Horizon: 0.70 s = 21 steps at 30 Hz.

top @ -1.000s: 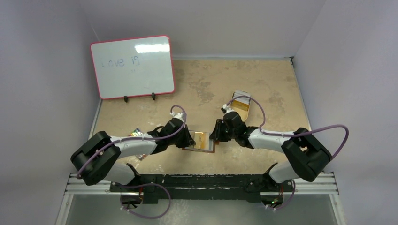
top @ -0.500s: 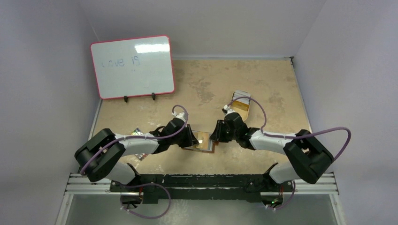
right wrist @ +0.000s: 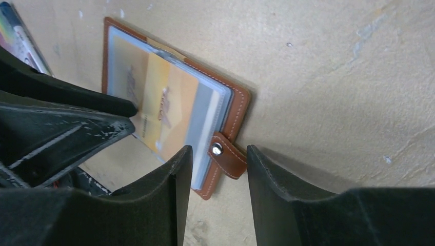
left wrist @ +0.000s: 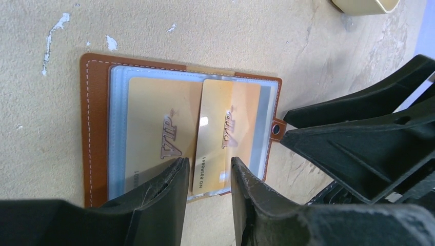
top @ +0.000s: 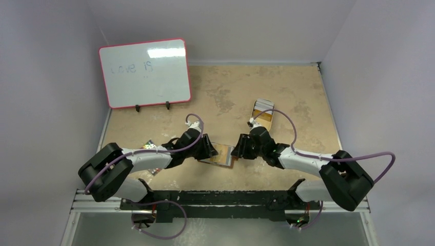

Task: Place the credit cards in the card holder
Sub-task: Insert the credit card into the card holder.

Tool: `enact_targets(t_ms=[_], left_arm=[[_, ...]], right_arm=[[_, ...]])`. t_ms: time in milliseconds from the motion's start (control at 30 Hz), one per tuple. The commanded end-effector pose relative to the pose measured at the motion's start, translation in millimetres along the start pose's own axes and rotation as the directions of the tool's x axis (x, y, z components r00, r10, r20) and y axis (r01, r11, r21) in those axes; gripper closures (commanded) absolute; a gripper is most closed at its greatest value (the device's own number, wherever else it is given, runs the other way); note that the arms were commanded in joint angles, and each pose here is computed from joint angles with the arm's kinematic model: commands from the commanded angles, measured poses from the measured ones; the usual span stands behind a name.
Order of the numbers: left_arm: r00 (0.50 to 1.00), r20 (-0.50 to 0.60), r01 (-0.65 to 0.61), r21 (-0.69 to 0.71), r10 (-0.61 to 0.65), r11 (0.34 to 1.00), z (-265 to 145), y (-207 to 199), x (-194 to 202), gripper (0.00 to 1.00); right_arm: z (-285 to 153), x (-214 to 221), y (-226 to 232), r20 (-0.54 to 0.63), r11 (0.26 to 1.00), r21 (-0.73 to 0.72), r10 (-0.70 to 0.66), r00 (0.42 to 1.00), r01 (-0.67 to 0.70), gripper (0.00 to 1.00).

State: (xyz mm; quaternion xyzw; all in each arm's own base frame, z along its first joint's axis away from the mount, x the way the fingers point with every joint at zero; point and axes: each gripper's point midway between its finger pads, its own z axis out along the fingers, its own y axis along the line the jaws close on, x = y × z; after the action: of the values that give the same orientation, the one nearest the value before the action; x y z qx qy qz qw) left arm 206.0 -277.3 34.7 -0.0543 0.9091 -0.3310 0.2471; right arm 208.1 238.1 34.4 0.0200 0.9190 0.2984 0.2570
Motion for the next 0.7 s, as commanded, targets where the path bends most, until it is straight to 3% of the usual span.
enact_targets(t_ms=[0, 667], left_arm=[[0.999, 0.035, 0.013, 0.025, -0.014, 1.0, 4, -10, -11, 0.65], [0.999, 0.032, 0.019, 0.209, -0.026, 0.978, 8, -64, -10, 0.64]], right_arm=[[5, 3, -1, 0.01, 0.999, -0.014, 0.037, 0.999, -0.037, 0.52], [21, 10, -2, -0.027, 0.999, -0.032, 0.012, 1.0, -0.013, 0.59]])
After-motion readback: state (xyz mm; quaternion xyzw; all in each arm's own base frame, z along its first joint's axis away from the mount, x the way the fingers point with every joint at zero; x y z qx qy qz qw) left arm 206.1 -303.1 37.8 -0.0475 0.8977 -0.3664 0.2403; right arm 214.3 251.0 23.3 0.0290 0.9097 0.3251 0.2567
